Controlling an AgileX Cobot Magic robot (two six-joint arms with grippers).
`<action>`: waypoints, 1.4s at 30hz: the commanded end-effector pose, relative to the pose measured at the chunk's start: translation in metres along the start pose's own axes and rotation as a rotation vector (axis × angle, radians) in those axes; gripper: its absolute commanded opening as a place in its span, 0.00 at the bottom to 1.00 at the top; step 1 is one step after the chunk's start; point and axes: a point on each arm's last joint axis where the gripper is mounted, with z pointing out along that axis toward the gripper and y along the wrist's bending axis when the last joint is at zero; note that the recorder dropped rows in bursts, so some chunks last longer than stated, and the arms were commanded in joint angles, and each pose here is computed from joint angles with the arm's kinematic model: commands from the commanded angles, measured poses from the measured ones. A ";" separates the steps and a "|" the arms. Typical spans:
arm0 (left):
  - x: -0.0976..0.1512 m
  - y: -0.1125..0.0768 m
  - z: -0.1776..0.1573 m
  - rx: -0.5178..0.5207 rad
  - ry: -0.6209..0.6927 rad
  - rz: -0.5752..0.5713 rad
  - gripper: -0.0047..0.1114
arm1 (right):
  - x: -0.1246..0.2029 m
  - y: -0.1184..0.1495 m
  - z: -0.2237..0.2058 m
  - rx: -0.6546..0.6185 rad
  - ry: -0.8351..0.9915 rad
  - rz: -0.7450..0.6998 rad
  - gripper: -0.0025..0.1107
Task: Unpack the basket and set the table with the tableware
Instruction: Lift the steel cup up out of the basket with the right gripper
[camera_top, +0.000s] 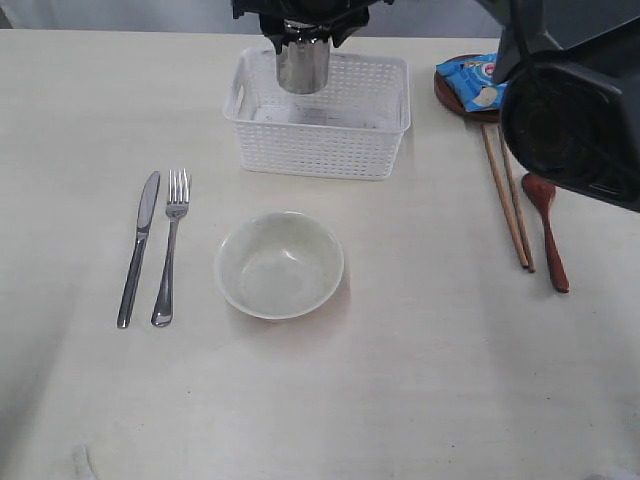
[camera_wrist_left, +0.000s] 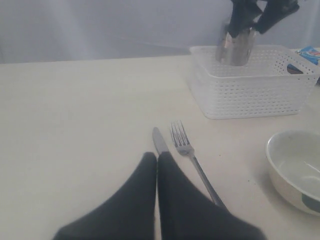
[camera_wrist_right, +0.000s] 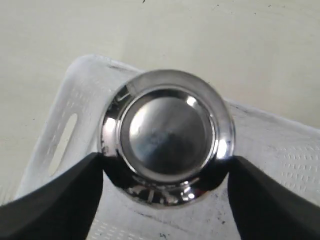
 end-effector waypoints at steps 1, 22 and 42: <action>0.001 0.000 0.000 0.005 -0.001 -0.001 0.04 | -0.004 -0.007 -0.006 0.012 -0.011 -0.012 0.02; 0.001 0.000 0.000 0.005 -0.001 -0.001 0.04 | 0.016 -0.003 0.053 -0.006 0.120 -0.024 0.02; 0.001 0.000 0.000 0.005 -0.001 -0.001 0.04 | 0.020 0.003 0.057 -0.073 0.151 -0.036 0.55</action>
